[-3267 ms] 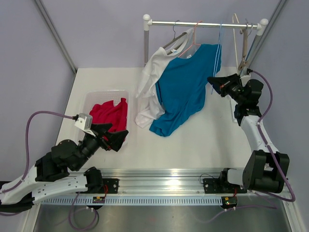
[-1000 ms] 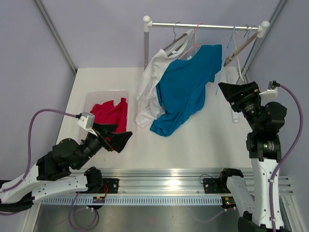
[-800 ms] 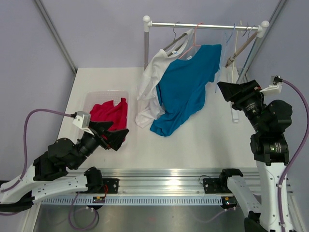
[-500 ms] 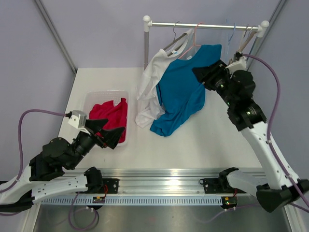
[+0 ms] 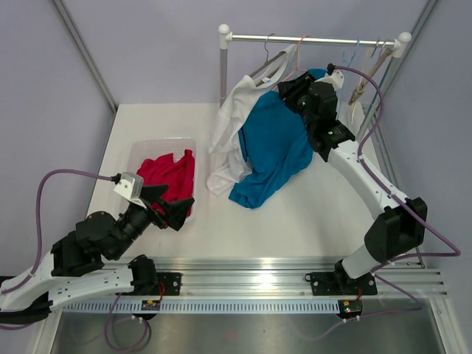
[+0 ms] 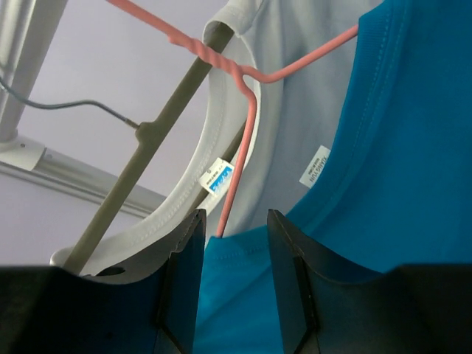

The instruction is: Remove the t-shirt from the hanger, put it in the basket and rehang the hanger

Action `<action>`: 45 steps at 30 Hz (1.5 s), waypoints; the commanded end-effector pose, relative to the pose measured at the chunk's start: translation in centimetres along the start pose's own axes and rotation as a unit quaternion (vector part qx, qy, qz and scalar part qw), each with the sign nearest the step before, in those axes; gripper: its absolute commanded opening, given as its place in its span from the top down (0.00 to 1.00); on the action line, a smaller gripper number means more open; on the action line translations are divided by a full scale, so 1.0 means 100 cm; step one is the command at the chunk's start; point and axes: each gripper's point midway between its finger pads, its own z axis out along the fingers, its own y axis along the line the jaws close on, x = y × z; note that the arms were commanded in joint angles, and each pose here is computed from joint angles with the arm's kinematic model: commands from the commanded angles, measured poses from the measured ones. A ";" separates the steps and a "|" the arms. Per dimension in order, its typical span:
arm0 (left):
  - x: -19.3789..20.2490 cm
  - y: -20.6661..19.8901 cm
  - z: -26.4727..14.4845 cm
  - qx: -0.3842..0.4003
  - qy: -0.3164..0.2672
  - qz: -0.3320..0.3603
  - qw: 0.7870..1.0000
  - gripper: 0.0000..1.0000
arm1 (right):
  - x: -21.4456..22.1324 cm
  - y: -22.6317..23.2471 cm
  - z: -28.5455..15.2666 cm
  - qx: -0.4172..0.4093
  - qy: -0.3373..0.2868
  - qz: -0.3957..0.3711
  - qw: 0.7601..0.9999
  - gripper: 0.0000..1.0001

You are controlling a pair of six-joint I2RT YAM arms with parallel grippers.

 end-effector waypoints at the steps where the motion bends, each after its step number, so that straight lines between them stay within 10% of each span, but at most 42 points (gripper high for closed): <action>1: -0.005 -0.001 0.000 0.006 -0.011 0.004 1.000 0.01 | -0.028 0.031 0.010 -0.034 -0.058 0.028 0.997 0.53; 9: 0.004 -0.009 0.009 0.014 0.006 0.025 1.000 0.01 | -0.015 0.024 0.037 -0.024 -0.057 0.030 0.998 0.61; 17: 0.011 -0.011 0.016 0.007 0.012 0.025 1.000 0.01 | -0.025 0.032 0.020 -0.045 -0.063 0.022 0.997 1.00; 45: 0.000 -0.063 0.028 0.108 0.011 -0.007 0.994 0.06 | -0.018 0.042 -0.093 -0.145 0.153 -0.025 0.977 1.00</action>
